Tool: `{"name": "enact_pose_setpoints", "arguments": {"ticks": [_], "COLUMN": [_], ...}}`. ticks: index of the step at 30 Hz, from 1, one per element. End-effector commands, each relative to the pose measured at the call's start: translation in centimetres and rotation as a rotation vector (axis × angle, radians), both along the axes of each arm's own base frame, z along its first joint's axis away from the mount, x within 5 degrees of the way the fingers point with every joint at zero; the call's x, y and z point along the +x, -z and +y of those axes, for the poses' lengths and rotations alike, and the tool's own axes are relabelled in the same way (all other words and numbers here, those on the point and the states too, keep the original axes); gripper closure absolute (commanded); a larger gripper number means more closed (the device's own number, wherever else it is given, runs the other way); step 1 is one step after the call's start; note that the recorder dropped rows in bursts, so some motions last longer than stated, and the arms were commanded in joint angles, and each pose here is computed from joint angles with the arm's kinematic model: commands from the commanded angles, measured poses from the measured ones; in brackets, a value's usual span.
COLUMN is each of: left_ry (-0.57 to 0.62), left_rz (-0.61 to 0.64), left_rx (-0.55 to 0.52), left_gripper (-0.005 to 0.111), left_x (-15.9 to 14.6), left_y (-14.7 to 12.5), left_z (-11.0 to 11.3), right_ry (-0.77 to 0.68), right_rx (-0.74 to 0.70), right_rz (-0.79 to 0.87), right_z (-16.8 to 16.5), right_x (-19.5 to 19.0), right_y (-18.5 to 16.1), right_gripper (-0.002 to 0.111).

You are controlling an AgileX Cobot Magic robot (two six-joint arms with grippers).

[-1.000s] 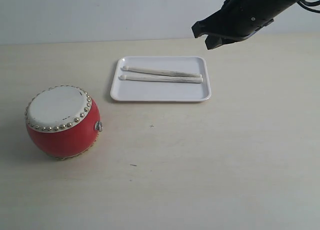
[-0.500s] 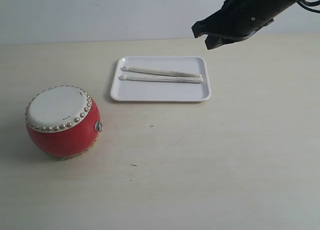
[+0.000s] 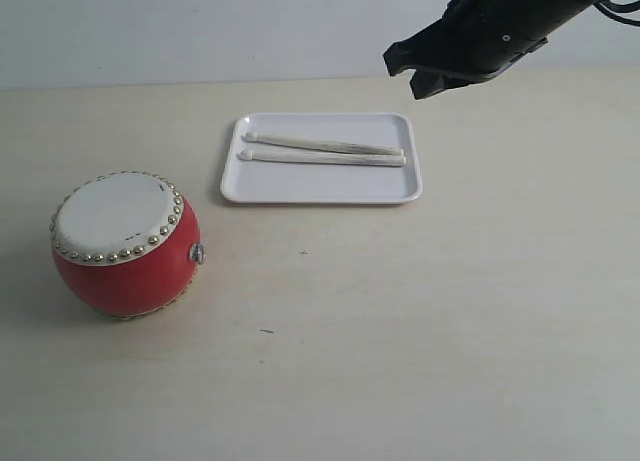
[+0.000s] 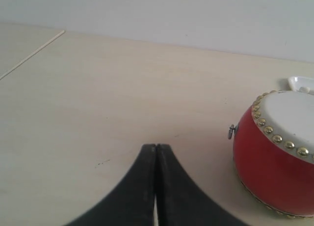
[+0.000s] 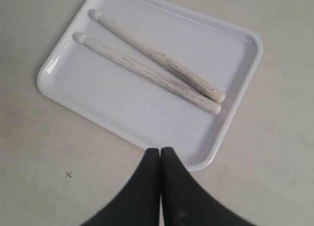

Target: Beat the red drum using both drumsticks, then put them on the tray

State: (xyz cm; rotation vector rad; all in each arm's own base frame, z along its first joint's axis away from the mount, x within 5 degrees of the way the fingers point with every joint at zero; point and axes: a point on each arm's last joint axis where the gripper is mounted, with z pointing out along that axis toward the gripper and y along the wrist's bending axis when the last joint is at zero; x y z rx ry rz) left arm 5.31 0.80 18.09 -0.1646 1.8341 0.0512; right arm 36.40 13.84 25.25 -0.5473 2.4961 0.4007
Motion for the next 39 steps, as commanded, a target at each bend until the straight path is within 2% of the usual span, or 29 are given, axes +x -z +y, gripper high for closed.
{"name": "enact_pose_setpoints", "arguments": {"ticks": [1,39], "left_ry": [-0.003,-0.007], "left_rz": [-0.004,-0.005], "left_rx": [-0.007,-0.006], "left_gripper": [0.107,0.107], "left_x": [-0.04,-0.05], "left_y": [-0.03,-0.04], "left_z": [-0.01,0.01], "right_ry": [0.005,-0.008], "right_rx": [0.003,-0.006], "right_rz": [-0.013,-0.020], "right_z": [-0.13,-0.14], "right_x": [-0.01,0.00], "right_y": [-0.26,-0.26], "right_gripper": [0.108,0.108]}}
